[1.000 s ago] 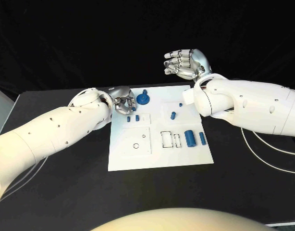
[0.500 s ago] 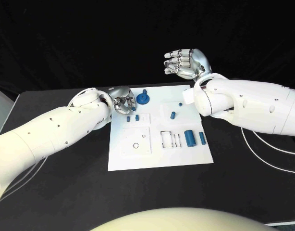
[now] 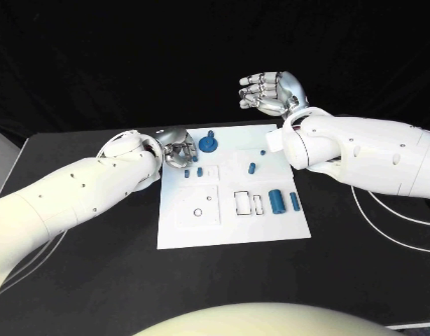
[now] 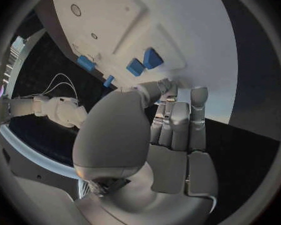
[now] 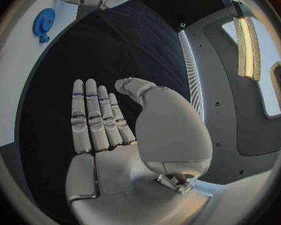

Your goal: Assemble the parts on the task board

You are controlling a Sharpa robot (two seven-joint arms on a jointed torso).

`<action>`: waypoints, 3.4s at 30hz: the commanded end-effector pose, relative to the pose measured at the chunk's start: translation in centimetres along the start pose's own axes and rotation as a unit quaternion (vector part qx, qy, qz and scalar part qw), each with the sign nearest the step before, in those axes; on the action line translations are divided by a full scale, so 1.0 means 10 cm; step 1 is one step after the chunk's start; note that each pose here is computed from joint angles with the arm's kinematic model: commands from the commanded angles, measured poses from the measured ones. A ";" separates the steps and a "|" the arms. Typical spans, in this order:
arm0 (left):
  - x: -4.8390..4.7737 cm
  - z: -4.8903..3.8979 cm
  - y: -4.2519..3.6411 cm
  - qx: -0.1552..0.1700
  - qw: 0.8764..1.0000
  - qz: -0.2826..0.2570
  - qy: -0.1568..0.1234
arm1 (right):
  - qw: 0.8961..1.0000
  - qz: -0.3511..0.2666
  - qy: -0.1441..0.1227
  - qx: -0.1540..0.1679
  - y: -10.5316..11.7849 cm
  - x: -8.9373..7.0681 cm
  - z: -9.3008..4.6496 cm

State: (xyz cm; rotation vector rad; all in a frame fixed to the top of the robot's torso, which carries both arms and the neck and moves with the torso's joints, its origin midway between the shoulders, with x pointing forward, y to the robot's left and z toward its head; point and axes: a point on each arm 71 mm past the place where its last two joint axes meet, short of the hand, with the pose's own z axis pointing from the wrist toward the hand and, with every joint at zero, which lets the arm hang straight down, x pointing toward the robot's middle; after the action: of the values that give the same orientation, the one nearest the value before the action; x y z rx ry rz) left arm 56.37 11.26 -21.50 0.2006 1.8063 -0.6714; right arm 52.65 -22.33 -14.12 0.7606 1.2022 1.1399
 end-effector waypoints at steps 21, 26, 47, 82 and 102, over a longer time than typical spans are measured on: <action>-0.252 -0.169 0.454 -0.052 0.986 -0.148 -0.063 | 0.995 -0.062 0.074 0.001 -0.13 -0.17 0.02; -0.458 -0.321 0.631 -0.047 0.961 -0.254 -0.099 | 0.982 -0.141 0.124 -0.005 -0.21 -0.29 0.00; -0.336 -1.056 0.484 0.105 0.802 -0.583 -0.078 | 0.821 -0.541 0.178 0.022 -0.58 -0.43 -0.20; -0.205 -1.350 0.257 0.134 0.754 -0.636 -0.098 | 0.793 -0.563 0.229 0.052 -1.02 0.03 -0.36; -0.196 -1.359 0.300 0.124 0.755 -0.636 -0.101 | 0.805 -0.544 0.229 0.054 -1.11 0.12 -0.38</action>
State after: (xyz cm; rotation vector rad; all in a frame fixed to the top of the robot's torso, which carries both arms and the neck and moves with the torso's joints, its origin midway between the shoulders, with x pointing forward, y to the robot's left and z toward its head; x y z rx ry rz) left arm 47.23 21.35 -18.14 -1.0046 1.4426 -1.7838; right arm 52.05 -25.08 -25.13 -0.2174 1.7385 0.2399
